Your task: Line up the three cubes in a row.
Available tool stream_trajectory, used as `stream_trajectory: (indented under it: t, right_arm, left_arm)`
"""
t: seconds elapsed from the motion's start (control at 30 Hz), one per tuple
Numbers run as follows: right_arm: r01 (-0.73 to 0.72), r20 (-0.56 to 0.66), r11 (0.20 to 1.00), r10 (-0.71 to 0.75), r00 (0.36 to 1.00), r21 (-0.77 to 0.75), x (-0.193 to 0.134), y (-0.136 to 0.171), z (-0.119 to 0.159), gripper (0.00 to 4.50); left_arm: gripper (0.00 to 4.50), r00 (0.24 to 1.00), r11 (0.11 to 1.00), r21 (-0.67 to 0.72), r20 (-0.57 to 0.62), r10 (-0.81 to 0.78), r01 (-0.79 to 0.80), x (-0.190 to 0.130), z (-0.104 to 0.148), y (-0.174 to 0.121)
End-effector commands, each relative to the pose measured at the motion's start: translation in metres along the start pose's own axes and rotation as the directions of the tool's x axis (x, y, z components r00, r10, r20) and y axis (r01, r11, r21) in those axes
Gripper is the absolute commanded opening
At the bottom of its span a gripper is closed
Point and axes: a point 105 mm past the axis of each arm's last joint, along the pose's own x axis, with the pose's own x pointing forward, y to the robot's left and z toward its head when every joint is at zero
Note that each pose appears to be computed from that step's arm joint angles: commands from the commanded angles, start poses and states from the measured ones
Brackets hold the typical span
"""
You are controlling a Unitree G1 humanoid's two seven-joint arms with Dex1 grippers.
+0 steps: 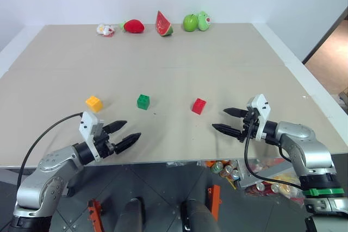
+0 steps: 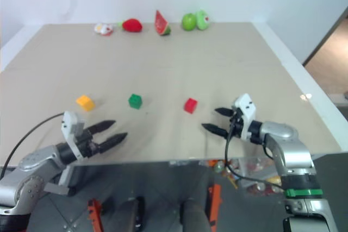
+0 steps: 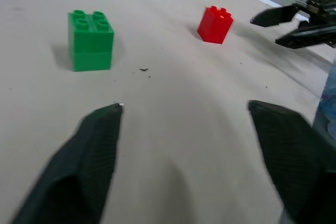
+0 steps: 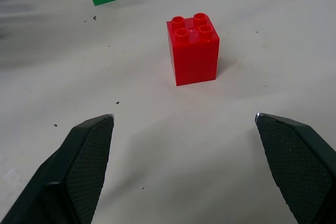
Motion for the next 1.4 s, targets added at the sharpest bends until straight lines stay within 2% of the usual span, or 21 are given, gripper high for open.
stream_trajectory:
  t: [0.03, 0.33, 0.8, 0.87, 0.97, 1.13, 1.33, 1.4]
  right_arm:
    - [0.004, 0.026, 0.998, -0.002, 1.0, -0.066, 0.006, -0.002, 0.014, 4.5]
    - [0.023, 0.008, 0.993, -0.022, 1.0, -0.119, 0.04, -0.017, 0.02, 4.5]
    - [-0.022, 0.029, 0.989, 0.026, 0.999, -0.149, 0.081, -0.016, 0.029, 4.5]
    - [-0.013, 0.029, 0.988, 0.018, 0.999, -0.152, 0.084, -0.018, 0.029, 3.97]
    - [-0.039, 0.035, 0.988, 0.045, 0.998, -0.148, 0.085, -0.015, 0.028, 2.82]
    - [-0.085, 0.037, 0.985, 0.092, 0.995, -0.15, 0.081, -0.011, 0.027, 1.29]
    - [-0.154, 0.016, 0.977, 0.158, 0.987, -0.145, 0.075, -0.005, 0.025, 1.27]
    - [-0.231, 0.017, 0.964, 0.235, 0.972, -0.13, 0.068, 0.002, 0.028, 1.27]
  left_arm:
    - [4.46, 0.998, 0.991, 0.123, 0.013, -0.055, 0.053, 0.006, 0.016, -0.006]
    - [4.46, 0.974, 0.942, 0.252, -0.007, -0.228, 0.222, 0.03, 0.03, -0.025]
    - [4.46, 0.981, 0.943, 0.271, -0.014, -0.196, 0.192, 0.03, 0.025, -0.025]
    - [4.5, 0.984, 0.945, 0.274, -0.013, -0.18, 0.177, 0.029, 0.024, -0.023]
    - [4.5, 0.989, 0.952, 0.269, -0.01, -0.148, 0.145, 0.026, 0.023, -0.019]
    - [4.5, 0.993, 0.958, 0.264, -0.001, -0.12, 0.116, 0.023, 0.022, -0.016]
    - [4.5, 0.995, 0.964, 0.25, 0.009, -0.1, 0.095, 0.021, 0.023, -0.011]
    - [4.5, 0.994, 0.967, 0.232, 0.006, -0.109, 0.104, 0.018, 0.022, -0.01]
